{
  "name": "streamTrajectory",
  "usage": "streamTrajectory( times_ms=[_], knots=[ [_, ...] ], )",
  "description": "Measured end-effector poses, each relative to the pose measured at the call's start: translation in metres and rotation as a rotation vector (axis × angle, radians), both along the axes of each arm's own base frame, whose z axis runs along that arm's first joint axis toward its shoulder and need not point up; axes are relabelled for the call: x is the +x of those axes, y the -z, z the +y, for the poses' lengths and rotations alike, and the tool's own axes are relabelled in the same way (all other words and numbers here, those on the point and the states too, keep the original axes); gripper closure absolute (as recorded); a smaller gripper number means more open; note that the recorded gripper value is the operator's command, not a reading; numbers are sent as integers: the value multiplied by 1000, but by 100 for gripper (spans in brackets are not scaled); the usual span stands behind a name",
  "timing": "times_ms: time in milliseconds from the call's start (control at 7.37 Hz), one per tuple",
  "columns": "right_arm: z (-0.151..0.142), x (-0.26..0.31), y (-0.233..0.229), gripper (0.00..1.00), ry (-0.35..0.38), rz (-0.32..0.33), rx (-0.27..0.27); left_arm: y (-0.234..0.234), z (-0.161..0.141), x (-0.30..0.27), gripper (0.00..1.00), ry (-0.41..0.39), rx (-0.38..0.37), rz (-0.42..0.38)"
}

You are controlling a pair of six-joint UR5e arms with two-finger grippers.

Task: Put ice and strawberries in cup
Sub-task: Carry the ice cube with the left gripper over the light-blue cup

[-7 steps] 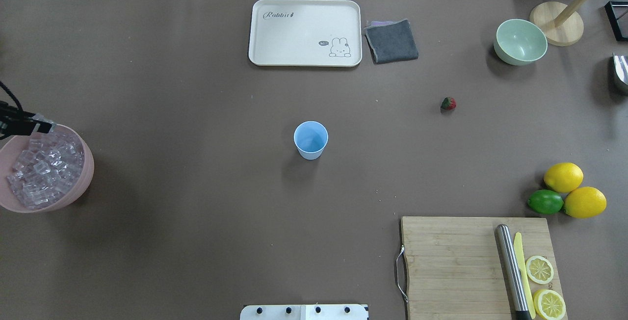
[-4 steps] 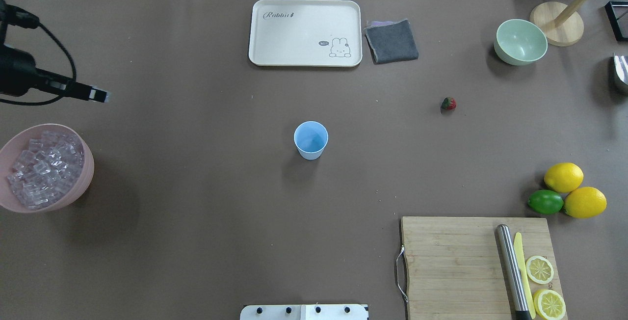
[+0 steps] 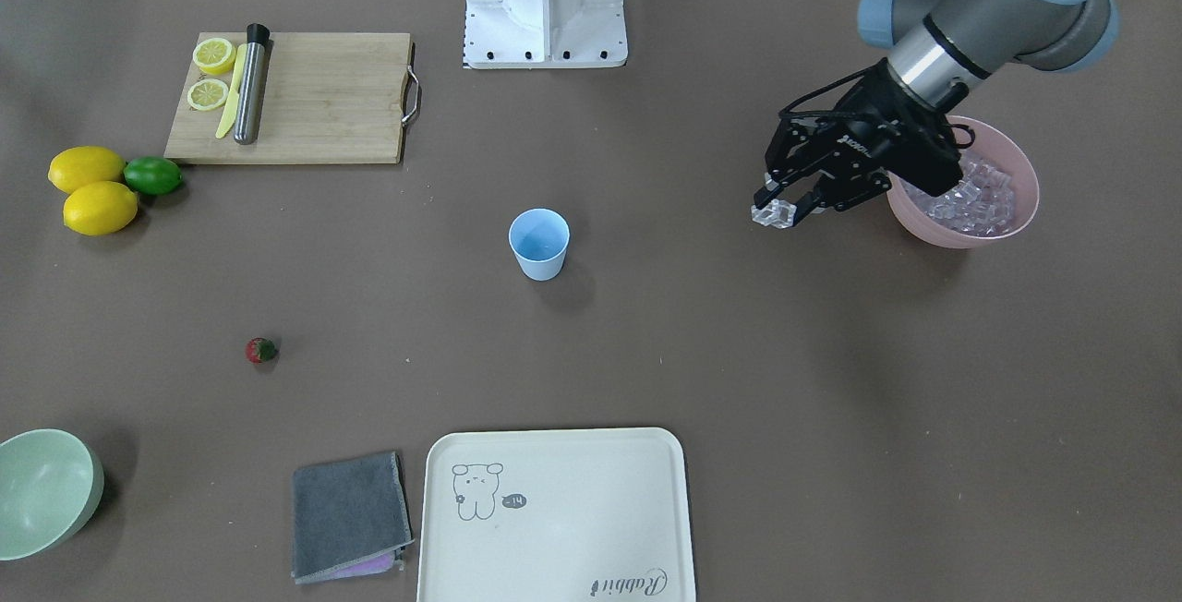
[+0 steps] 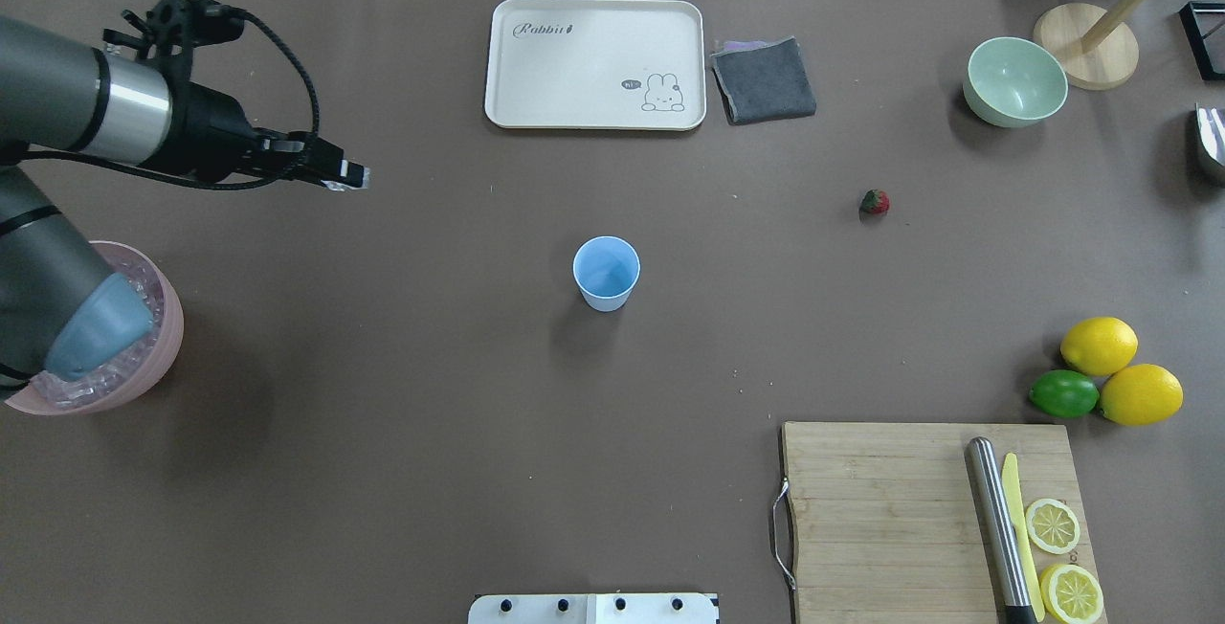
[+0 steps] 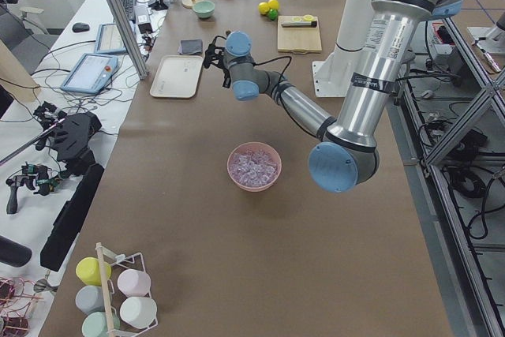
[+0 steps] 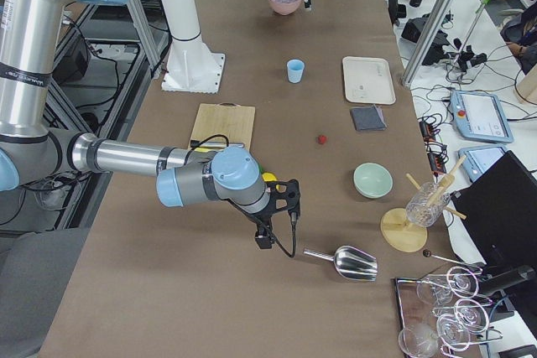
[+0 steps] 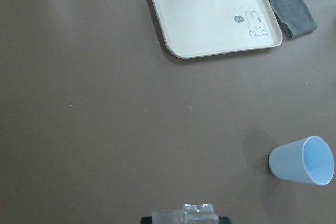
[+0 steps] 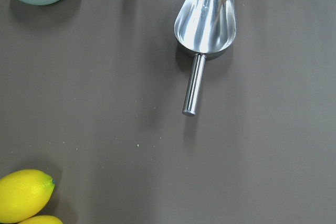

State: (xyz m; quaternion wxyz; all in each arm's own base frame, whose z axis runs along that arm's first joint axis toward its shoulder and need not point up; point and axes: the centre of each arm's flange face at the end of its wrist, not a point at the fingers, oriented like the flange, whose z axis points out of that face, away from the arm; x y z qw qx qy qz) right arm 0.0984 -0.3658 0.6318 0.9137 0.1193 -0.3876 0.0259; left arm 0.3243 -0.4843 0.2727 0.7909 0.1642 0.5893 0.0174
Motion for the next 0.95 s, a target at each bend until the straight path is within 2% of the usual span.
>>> streamTrajectory(
  times_ms=[407,950],
  knots=[
    [0,0,0,0,-1,-1,-1,68,23,102,100,83,-45,11],
    [-1,0,1,0,-2,-3,-1,99,55,193,100,155,-43,5]
  ],
)
